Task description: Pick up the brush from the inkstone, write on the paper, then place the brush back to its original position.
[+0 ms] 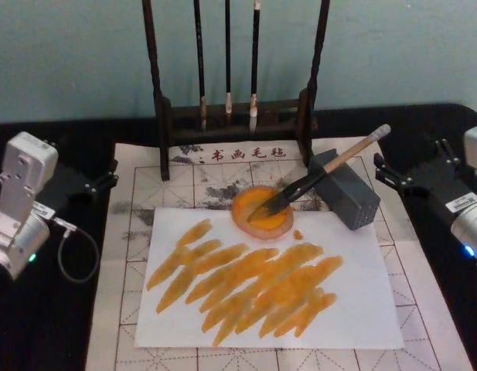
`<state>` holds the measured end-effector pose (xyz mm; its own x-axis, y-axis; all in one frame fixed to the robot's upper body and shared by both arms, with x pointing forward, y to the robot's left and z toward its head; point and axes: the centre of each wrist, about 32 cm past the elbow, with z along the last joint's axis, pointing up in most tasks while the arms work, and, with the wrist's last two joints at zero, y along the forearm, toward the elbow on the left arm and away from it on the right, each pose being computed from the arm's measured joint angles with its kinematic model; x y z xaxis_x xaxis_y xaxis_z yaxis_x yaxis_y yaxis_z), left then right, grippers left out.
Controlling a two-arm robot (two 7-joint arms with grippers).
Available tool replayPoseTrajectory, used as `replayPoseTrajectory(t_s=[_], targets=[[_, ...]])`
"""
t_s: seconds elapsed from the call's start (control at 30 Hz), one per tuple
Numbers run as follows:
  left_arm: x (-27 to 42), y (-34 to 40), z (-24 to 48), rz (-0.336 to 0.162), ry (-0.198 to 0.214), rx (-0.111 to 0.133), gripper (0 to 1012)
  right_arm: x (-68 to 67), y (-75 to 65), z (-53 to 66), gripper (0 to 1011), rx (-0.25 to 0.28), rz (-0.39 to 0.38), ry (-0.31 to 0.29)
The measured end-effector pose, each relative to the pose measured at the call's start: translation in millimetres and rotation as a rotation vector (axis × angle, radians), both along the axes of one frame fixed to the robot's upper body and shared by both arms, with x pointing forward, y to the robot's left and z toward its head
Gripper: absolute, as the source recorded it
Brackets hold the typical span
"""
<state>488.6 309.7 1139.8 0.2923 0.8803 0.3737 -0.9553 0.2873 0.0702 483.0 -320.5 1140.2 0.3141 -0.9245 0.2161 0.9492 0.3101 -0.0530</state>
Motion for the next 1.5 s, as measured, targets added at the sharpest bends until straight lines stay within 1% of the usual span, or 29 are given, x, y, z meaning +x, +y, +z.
replayPoseTrajectory(t_s=[0.07,0.1,0.13,0.17,0.2,0.23,0.3,0.33,0.4,0.43,0.47,0.53,0.57,0.63,0.67,0.7,0.73,0.83,0.87,0.93,1.03,1.07,1.1,1.17,1.2,1.27,1.3,1.5], targets=[[0.0,0.0,-0.1,0.000,0.000,0.000,1001,-1.1,-1.9,0.1,1000,0.027,0.002,0.006],[0.0,0.0,0.0,0.000,0.000,0.000,1001,-2.1,-3.5,0.0,1000,0.061,0.006,0.018],[0.0,0.0,0.0,0.000,0.000,0.000,1001,-2.1,-3.5,0.0,1000,0.061,0.006,0.018],[0.0,0.0,0.0,0.000,0.000,0.000,1001,-2.6,-5.2,-0.1,1000,0.096,0.011,0.032],[0.0,0.0,0.0,0.000,0.000,0.000,1001,-2.6,-5.8,0.0,1000,0.111,0.014,0.039],[0.0,0.0,0.0,0.000,0.000,0.000,1001,-2.3,-6.8,0.2,1000,0.145,0.023,0.055],[0.0,0.0,0.0,0.000,0.000,0.000,1001,-1.8,-7.7,-0.1,1000,0.176,0.029,0.070],[0.0,0.0,0.0,0.000,0.000,0.000,1001,-1.1,-8.5,-0.3,1000,0.204,0.036,0.084],[0.0,0.0,0.0,0.000,0.000,0.000,1001,-0.2,-9.1,-0.6,1000,0.234,0.043,0.098],[0.0,0.0,0.0,0.000,0.000,0.000,1001,0.9,-8.9,-1.5,1000,0.281,0.056,0.119],[0.0,0.0,0.0,0.000,0.000,0.000,1001,1.5,-8.7,-2.1,1000,0.308,0.065,0.133],[0.0,0.0,0.0,0.000,0.000,0.000,1001,2.3,-8.7,-2.7,1000,0.336,0.072,0.146],[0.0,0.0,0.0,0.000,0.000,0.000,1001,3.6,-9.0,-3.3,1000,0.371,0.080,0.163],[0.0,0.0,0.0,0.000,0.000,0.000,1001,5.0,-9.3,-3.6,1000,0.401,0.086,0.176],[0.0,0.0,0.0,0.000,0.000,0.000,1001,6.8,-10.0,-4.1,1000,0.435,0.090,0.192],[0.0,0.0,0.0,0.000,0.000,0.000,1001,7.7,-10.4,-4.5,1000,0.453,0.092,0.201],[0.0,0.0,0.0,0.000,0.000,0.000,1001,9.7,-11.1,-5.0,1000,0.481,0.095,0.213],[0.0,0.0,0.0,0.000,0.000,0.000,1001,12.6,-11.9,-5.2,1000,0.523,0.098,0.229],[0.0,0.0,0.0,0.000,0.000,0.000,1001,14.9,-12.8,-5.5,1000,0.554,0.099,0.241],[0.0,0.0,0.0,0.000,0.000,0.000,1001,17.1,-13.7,-5.9,1000,0.581,0.100,0.252],[0.0,0.0,0.0,0.000,0.000,0.000,1001,22.4,-14.9,-6.8,1000,0.652,0.106,0.277],[0.0,0.0,0.0,0.000,0.000,0.000,1001,22.4,-14.9,-6.8,1000,0.652,0.106,0.277],[0.0,0.0,0.0,0.000,0.000,0.000,1001,24.3,-15.0,-7.3,1000,0.677,0.108,0.285],[0.0,0.0,0.0,0.000,0.000,0.000,1001,26.5,-15.0,-7.6,1000,0.704,0.111,0.294],[0.0,0.0,0.0,0.000,0.000,0.000,1001,28.6,-15.0,-7.8,1000,0.731,0.114,0.303],[0.0,0.0,0.0,0.000,0.000,0.000,1001,30.7,-14.9,-8.3,1000,0.759,0.117,0.312],[0.0,0.0,0.0,0.000,0.000,0.000,1001,32.5,-15.0,-9.5,1000,0.788,0.117,0.324],[0.0,0.0,0.0,0.000,0.000,0.000,1001,37.7,-15.7,-12.9,1000,0.896,0.116,0.361]])
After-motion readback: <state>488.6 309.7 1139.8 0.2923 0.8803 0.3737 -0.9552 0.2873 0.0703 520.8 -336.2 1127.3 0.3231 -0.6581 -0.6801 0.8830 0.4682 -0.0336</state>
